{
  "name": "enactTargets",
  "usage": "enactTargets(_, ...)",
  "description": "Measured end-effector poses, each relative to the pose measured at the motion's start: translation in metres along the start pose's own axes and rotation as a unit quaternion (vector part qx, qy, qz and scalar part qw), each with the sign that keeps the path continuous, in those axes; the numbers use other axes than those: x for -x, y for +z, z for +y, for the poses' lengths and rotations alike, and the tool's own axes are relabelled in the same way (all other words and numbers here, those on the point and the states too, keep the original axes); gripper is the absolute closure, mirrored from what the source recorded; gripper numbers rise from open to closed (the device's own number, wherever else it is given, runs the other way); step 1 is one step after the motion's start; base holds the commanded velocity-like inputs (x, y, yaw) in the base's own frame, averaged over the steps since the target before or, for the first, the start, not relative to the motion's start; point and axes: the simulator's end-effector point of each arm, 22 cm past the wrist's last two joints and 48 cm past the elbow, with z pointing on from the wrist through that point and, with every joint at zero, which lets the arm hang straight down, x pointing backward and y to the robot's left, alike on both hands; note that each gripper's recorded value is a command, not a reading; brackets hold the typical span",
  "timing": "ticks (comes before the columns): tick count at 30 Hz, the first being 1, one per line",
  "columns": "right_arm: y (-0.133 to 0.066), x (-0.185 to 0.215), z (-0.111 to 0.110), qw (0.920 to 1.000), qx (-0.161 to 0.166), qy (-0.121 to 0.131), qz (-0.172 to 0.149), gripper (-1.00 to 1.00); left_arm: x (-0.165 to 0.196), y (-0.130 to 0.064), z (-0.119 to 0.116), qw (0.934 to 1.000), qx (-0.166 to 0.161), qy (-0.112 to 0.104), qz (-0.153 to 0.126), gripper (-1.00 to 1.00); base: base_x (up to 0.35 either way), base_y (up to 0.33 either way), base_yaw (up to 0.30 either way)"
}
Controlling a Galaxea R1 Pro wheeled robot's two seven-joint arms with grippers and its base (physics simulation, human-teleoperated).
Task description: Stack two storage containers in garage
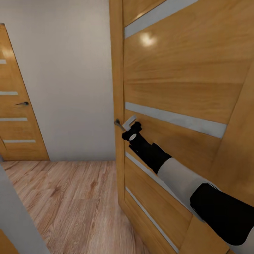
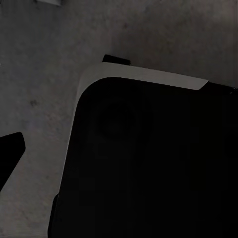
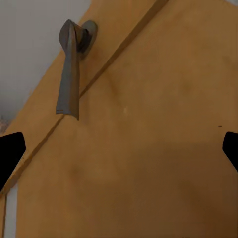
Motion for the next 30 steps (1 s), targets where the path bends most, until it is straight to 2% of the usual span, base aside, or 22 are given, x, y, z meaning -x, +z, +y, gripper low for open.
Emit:
enactTargets(16, -0.0007, 0.0015, 0.0008, 1.0, 0.002, 0.0, -0.001, -1.0, -0.0003, 0.0, -0.0014, 1.0, -0.001, 0.0, 0.0, -1.0, 0.001, 0.0, 0.033)
enactTargets(22, -0.0007, 0.0014, 0.0014, 1.0, 0.003, 0.0, -0.001, -1.0, -0.0003, 0.0, -0.0015, 1.0, -0.001, 0.0, 0.0, -1.0, 0.0, 0.0, 0.155)
enactTargets(30, -0.0007, 0.0021, 0.0007, 1.0, 0.002, 0.002, -0.002, -1.0, -0.0005, 0.0, -0.0023, 1.0, -0.001, 0.0, 0.0, -1.0, 0.0, 0.0, 0.026)
